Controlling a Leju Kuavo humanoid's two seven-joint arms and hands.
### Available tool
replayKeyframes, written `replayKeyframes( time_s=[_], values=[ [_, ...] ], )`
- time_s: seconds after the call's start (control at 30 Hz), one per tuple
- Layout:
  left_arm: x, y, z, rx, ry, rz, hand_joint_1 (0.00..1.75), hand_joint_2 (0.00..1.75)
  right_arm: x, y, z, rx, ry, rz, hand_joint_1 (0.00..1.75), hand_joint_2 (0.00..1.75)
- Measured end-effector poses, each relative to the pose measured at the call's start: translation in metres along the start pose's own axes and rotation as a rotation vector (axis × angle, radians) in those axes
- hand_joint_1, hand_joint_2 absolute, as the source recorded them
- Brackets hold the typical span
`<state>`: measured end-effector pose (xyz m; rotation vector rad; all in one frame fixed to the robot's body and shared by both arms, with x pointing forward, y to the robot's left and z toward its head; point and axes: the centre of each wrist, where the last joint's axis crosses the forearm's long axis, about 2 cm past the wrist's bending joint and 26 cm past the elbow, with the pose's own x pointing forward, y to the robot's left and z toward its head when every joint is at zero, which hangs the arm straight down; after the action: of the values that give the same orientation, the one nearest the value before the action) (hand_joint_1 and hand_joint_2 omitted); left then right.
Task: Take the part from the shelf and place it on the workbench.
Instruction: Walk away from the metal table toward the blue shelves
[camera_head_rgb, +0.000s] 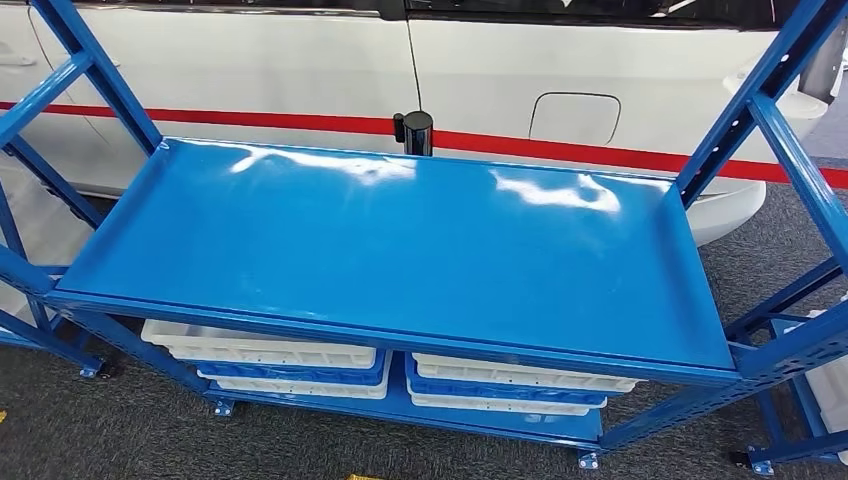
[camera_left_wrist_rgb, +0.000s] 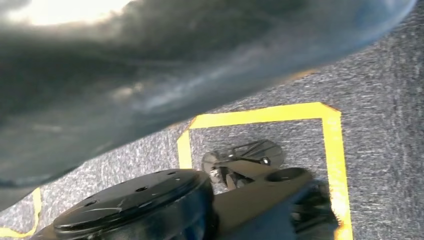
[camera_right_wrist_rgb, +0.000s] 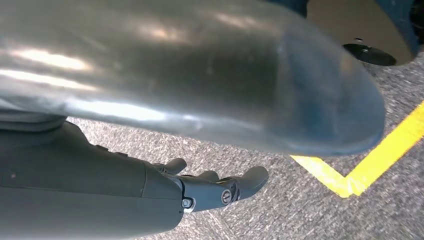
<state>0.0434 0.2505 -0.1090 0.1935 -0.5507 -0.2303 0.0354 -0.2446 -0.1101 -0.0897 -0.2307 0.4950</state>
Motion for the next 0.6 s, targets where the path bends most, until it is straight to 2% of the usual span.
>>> replayKeyframes(
  time_s=[0.6],
  values=[
    [0.0015,-0.0010,-0.0002,0.005,0.001,0.003,0.00,0.00,0.0010,-0.0011,-0.0003,-0.003,-0.001,-0.008,0.00,0.00]
  ],
)
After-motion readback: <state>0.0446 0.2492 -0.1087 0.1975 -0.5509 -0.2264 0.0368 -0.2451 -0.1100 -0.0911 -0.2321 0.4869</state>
